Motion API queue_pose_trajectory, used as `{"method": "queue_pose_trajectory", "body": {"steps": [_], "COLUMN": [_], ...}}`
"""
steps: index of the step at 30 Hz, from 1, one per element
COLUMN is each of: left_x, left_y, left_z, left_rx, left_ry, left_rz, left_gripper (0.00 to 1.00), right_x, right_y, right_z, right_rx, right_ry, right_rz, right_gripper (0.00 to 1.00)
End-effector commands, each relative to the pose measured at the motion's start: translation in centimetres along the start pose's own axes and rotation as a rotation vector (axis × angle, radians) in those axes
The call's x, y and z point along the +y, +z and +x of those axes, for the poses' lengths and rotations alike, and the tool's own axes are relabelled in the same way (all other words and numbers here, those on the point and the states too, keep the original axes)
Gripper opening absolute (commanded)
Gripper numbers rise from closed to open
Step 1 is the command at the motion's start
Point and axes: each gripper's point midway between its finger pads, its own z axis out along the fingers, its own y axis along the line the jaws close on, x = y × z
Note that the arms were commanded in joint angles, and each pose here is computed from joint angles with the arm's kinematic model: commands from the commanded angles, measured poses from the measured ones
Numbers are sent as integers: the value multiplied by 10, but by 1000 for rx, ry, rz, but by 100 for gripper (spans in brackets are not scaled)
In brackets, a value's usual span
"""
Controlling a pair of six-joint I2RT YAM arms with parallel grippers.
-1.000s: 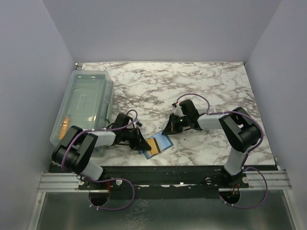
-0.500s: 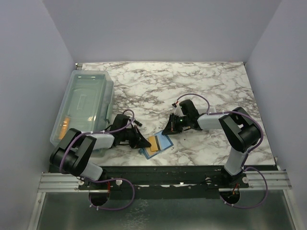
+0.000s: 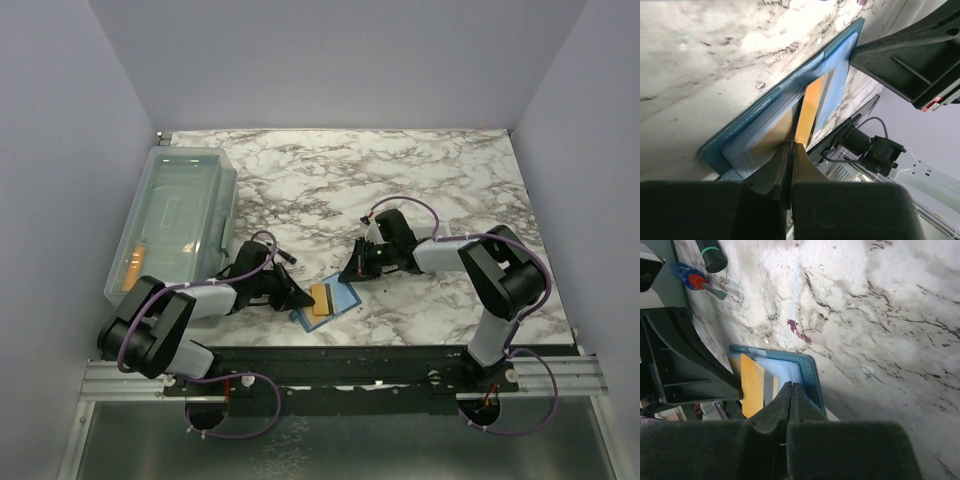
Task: Put the credit cards into the card holder
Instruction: Insert the credit card into the card holder.
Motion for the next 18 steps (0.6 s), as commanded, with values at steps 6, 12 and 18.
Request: {"method": "queue_pose_trajectory", "body": {"steps": [6,12,18], "left_x": [-8,-14,-19], "left_y": [8,10,14], "left_z": [7,7,7], "left_rx": [44,59,82], "left_ry": [-5,13,18], "left_rz": [4,34,65], "left_gripper": [19,34,32], "right_x": [-14,-13,-11], "right_y": [-2,-2,-1], "right_z": [9,7,5], "right_rx": [12,15,16], "right_ry": [20,11,2], "right_rz": [63,59,57], "right_gripper": [0,0,0]}}
